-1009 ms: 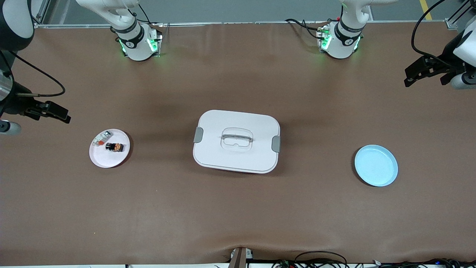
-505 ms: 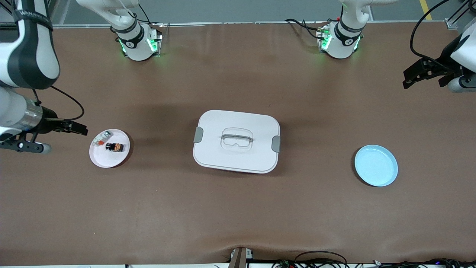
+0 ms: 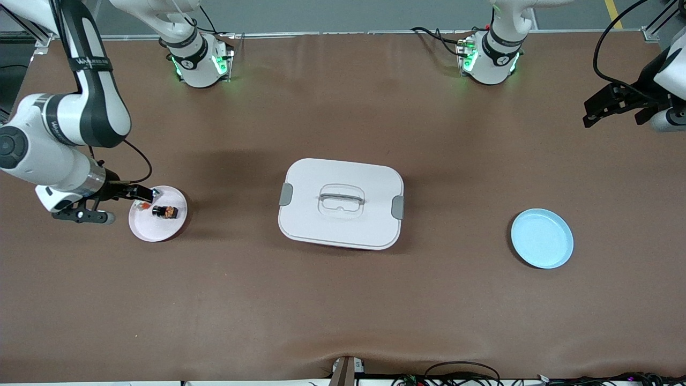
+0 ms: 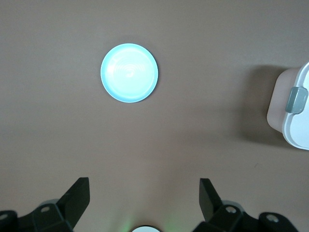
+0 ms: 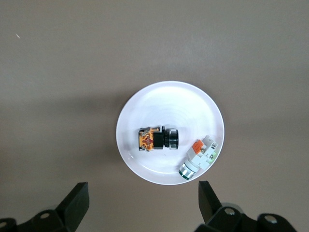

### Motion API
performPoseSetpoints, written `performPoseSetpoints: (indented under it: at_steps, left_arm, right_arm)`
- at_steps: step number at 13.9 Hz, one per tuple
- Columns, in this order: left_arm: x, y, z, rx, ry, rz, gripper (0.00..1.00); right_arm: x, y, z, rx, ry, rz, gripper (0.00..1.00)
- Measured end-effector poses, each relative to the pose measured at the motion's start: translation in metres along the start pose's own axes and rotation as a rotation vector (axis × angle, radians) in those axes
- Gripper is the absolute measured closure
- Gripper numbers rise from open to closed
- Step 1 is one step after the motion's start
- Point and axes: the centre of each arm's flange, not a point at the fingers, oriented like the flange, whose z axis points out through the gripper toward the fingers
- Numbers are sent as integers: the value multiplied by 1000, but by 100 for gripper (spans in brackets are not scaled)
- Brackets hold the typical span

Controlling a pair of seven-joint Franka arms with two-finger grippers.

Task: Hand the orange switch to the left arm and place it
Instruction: 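Move the right gripper over the orange switch on the white plate, then lower the right gripper and close it on the orange switch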

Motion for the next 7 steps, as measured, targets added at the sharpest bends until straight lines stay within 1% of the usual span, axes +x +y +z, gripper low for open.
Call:
performPoseSetpoints:
  at_steps: [1,7]
  left_arm:
    - [0,0,0,0,0,0,0]
    - [0,0,0,0,0,1,0]
  right_arm:
    - [0,2,10,-3,-3,-5,0]
    - [2,7,74,-4,32,-7,0]
